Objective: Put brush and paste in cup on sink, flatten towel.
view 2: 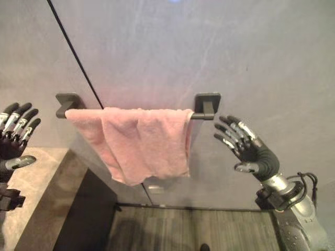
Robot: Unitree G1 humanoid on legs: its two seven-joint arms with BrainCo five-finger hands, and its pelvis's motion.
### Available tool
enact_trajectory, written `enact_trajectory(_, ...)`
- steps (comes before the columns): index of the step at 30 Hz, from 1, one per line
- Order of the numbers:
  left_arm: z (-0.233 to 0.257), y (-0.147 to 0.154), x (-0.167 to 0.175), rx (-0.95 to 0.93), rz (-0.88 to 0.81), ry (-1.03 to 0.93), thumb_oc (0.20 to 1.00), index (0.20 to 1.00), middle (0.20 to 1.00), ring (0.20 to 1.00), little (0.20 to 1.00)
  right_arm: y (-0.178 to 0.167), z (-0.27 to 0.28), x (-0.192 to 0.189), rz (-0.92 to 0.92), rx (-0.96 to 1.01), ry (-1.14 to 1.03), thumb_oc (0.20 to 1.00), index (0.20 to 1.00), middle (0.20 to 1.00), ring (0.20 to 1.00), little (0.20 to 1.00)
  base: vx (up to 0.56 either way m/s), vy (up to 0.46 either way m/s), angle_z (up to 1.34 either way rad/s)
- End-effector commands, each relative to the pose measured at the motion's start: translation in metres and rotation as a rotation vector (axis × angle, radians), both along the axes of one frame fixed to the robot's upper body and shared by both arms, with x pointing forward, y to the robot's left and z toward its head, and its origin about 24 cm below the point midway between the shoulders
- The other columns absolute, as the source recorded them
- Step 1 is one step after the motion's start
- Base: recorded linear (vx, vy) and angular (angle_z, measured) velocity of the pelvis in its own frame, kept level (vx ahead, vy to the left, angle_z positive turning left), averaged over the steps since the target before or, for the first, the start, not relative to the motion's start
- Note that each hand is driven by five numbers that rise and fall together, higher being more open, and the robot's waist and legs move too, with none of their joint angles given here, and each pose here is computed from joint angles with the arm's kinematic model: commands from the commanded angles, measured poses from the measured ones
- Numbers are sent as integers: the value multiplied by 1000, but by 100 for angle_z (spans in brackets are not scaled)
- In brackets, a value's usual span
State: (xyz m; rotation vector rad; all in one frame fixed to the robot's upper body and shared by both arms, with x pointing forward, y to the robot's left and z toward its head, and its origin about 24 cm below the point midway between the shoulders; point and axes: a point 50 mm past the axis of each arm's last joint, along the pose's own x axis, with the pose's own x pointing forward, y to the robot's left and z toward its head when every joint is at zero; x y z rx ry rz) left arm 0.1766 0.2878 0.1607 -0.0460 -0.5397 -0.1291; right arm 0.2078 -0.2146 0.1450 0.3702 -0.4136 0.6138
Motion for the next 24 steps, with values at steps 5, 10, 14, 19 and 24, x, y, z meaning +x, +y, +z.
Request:
enact_trajectory(5,15,-36,22,-49,-200,-134,1000,1000,1000,1000,1000,70,26,19,314,224,-128,1000,1000,1000,1000,1000,1,0,-2)
enact_trajectory(10,14,-61,33,-150,-254,-189,1000,1000,1000,1000,1000,108,35,36,393,333,-135,1000,1000,1000,1000,1000,14,-6,-4)
enact_trajectory(14,14,-69,38,-181,-276,-194,1000,1000,1000,1000,1000,122,42,38,439,317,-157,1000,1000,1000,1000,1000,5,-5,-7)
enact_trajectory(19,23,-77,42,-134,-299,-221,1000,1000,1000,1000,1000,137,49,41,484,287,-169,1000,1000,1000,1000,1000,16,-2,-13)
enact_trajectory(24,31,-69,36,-58,-246,-261,1000,1000,1000,1000,1000,139,50,42,476,276,-179,1000,1000,1000,1000,1000,17,0,-11)
